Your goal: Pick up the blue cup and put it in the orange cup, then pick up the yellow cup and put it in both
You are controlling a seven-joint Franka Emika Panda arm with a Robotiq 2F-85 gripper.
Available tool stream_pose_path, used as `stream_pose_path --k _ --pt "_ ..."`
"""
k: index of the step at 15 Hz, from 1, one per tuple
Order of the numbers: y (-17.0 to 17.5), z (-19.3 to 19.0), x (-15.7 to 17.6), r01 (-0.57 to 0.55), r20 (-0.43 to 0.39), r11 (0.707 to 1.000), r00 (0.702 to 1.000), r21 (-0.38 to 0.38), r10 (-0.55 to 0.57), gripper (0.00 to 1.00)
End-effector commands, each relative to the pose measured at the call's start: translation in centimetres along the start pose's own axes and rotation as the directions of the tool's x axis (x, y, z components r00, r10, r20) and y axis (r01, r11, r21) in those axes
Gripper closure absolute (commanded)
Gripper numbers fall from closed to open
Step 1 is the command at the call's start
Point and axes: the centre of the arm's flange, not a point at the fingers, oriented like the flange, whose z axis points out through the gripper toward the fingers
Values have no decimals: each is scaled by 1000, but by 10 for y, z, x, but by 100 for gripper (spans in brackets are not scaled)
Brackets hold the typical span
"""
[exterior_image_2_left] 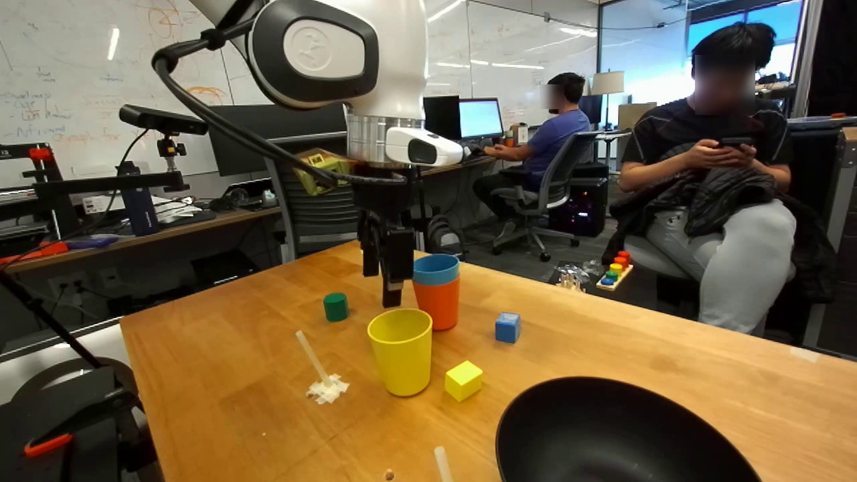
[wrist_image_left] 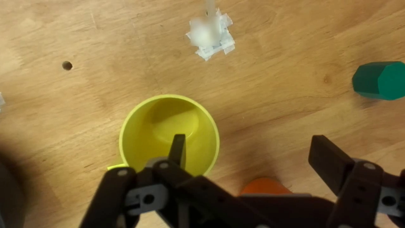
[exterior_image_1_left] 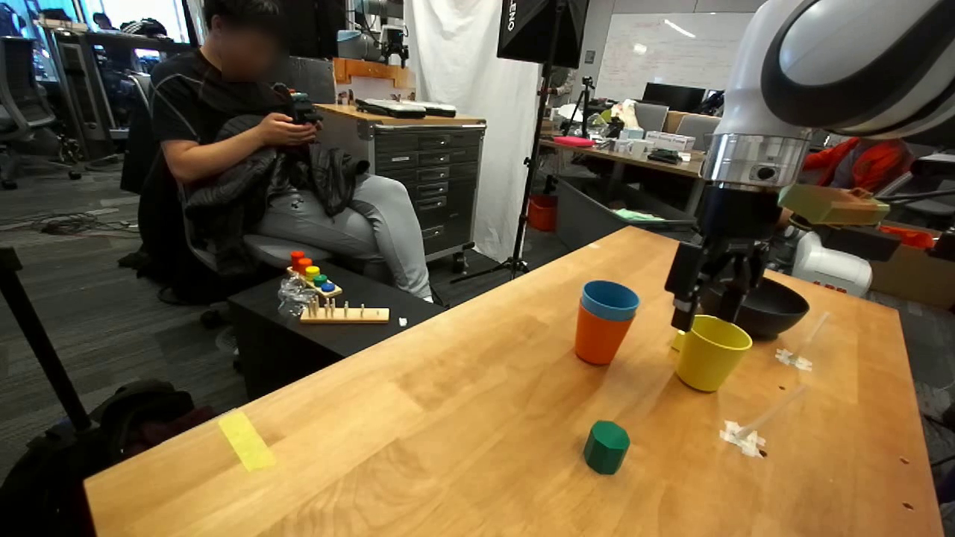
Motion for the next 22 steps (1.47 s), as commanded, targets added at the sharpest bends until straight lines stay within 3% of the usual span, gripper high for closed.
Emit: stream_pose_path --k 1,10,16,22 --pt "2 1 10 6 -9 1000 1000 -23 -6 0" --pt "6 24 15 -6 39 1000 999 -20 7 1" --pt "4 29 17 -5 58 999 998 -37 7 56" --pt "0 25 13 6 49 998 999 -57 -3 99"
